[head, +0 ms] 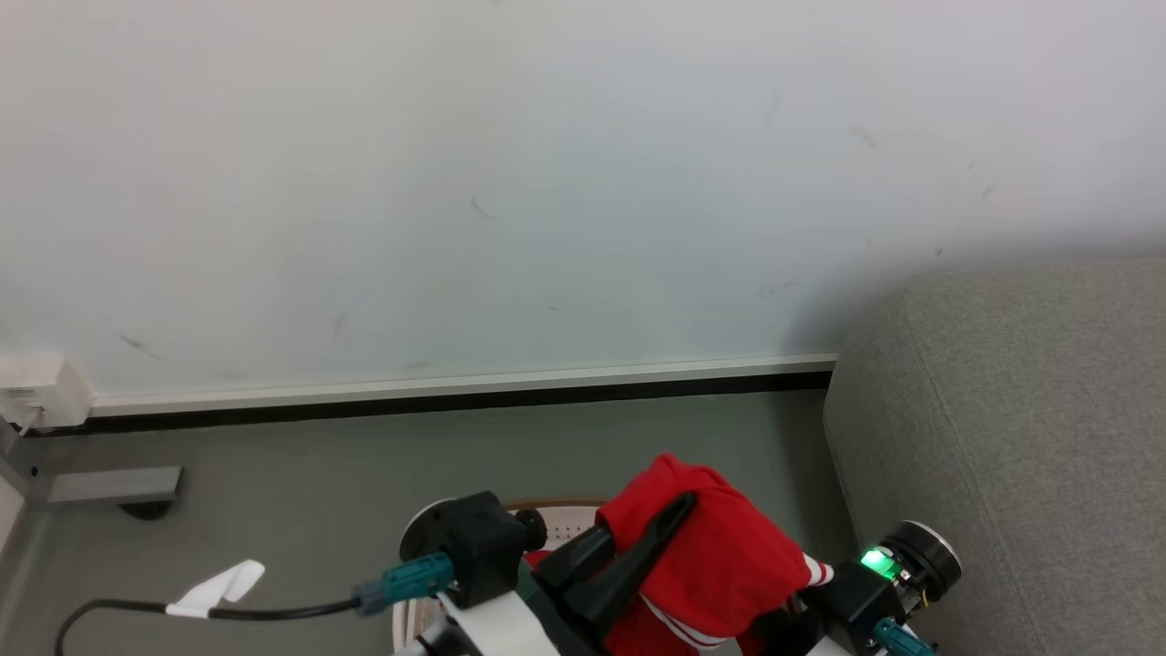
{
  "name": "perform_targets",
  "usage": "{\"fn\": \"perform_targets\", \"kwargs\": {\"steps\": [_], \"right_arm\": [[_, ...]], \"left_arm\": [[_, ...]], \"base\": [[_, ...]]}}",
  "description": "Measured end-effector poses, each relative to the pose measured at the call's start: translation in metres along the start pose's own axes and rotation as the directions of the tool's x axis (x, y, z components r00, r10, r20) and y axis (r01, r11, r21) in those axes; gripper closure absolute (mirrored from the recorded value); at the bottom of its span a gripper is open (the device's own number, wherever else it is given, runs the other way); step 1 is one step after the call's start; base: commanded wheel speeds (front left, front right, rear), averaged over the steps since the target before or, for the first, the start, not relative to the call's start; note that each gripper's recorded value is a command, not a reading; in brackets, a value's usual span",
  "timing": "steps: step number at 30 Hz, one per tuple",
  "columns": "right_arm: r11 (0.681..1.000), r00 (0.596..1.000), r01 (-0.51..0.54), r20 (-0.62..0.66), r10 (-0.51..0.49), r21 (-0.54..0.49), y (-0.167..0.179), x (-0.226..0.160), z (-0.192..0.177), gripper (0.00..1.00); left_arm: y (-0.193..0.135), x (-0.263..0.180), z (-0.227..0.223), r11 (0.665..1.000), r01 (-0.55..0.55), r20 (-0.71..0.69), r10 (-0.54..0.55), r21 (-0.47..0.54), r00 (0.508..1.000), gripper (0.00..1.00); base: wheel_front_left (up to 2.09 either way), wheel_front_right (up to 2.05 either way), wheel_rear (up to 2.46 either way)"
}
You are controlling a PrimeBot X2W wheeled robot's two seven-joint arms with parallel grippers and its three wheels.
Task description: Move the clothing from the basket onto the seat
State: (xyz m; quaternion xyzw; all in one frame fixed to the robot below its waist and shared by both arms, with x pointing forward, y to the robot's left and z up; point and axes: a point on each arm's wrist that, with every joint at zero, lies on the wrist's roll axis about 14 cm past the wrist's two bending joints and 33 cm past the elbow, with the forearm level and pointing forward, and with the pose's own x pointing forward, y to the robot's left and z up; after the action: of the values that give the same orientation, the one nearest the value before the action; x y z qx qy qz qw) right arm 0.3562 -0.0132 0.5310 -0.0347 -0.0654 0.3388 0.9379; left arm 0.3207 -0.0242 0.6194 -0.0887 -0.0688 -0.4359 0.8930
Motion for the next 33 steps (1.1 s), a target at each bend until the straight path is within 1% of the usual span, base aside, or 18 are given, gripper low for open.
{"fn": "perform_targets", "kwargs": {"steps": [3, 8, 10, 11, 12, 13, 14, 17, 20, 25, 29, 33], "right_arm": [[0.998, 1.0, 0.015, 0.012, -0.016, 0.055, -0.001, 0.004, 0.003, 1.0], [0.993, 0.998, 0.055, 0.015, -0.057, 0.107, -0.012, 0.003, 0.002, 1.0], [0.989, 0.997, 0.076, 0.017, -0.079, 0.126, -0.018, 0.001, 0.003, 1.0], [0.987, 0.996, 0.089, 0.019, -0.093, 0.134, -0.021, 0.0, 0.003, 1.0], [0.984, 0.994, 0.103, 0.02, -0.107, 0.146, -0.025, -0.002, 0.003, 1.0], [0.981, 0.993, 0.114, 0.02, -0.118, 0.156, -0.028, -0.003, 0.003, 1.0], [0.979, 0.992, 0.122, 0.019, -0.127, 0.16, -0.03, -0.005, 0.003, 1.0], [0.972, 0.985, 0.166, 0.021, -0.172, 0.167, -0.043, -0.012, 0.003, 1.0], [0.964, 0.975, 0.213, 0.031, -0.221, 0.159, -0.059, -0.022, 0.008, 1.0], [0.945, 0.951, 0.298, 0.044, -0.306, 0.136, -0.083, -0.044, 0.014, 1.0], [0.918, 0.92, 0.38, 0.058, -0.389, 0.115, -0.103, -0.069, 0.021, 1.0], [0.878, 0.879, 0.468, 0.052, -0.474, 0.099, -0.12, -0.101, 0.021, 1.0]], "left_arm": [[0.004, -0.003, 0.0, 1.0, -0.009, -0.004, 0.009, 0.007, 1.0, 1.0], [0.014, -0.006, -0.008, 0.999, -0.032, -0.026, 0.032, 0.011, 0.999, 0.99], [0.018, -0.007, -0.012, 0.999, -0.041, -0.032, 0.041, 0.01, 0.999, 0.91], [0.02, -0.007, -0.015, 0.999, -0.047, -0.04, 0.047, 0.003, 0.998, 0.84], [0.022, -0.007, -0.018, 0.999, -0.054, -0.044, 0.054, -0.006, 0.998, 0.65], [0.025, -0.007, -0.021, 0.998, -0.06, -0.051, 0.06, -0.007, 0.997, 0.51], [0.027, -0.007, -0.023, 0.998, -0.065, -0.054, 0.065, -0.007, 0.996, 0.01], [0.029, -0.004, -0.033, 0.998, -0.067, -0.068, 0.066, -0.011, 0.995, 0.0], [0.024, 0.001, -0.042, 0.999, -0.046, -0.082, 0.045, -0.015, 0.996, 0.0], [0.007, 0.012, -0.056, 0.999, 0.017, -0.107, -0.02, -0.033, 0.994, 0.0], [-0.013, 0.026, -0.062, 0.995, 0.087, -0.105, -0.093, -0.055, 0.99, 0.0], [-0.033, 0.039, -0.067, 0.985, 0.154, -0.102, -0.162, -0.076, 0.982, 0.0]], "base": [[0.0, 0.0, 0.0], [0.0, 0.0, 0.0], [0.0, 0.0, 0.0], [0.0, 0.0, 0.0], [0.0, 0.0, 0.0], [0.0, 0.0, 0.0], [0.0, 0.0, 0.0], [0.0, 0.0, 0.0], [0.0, 0.0, 0.0], [0.0, 0.0, 0.0], [0.0, 0.0, 0.0], [0.0, 0.0, 0.0]]}}
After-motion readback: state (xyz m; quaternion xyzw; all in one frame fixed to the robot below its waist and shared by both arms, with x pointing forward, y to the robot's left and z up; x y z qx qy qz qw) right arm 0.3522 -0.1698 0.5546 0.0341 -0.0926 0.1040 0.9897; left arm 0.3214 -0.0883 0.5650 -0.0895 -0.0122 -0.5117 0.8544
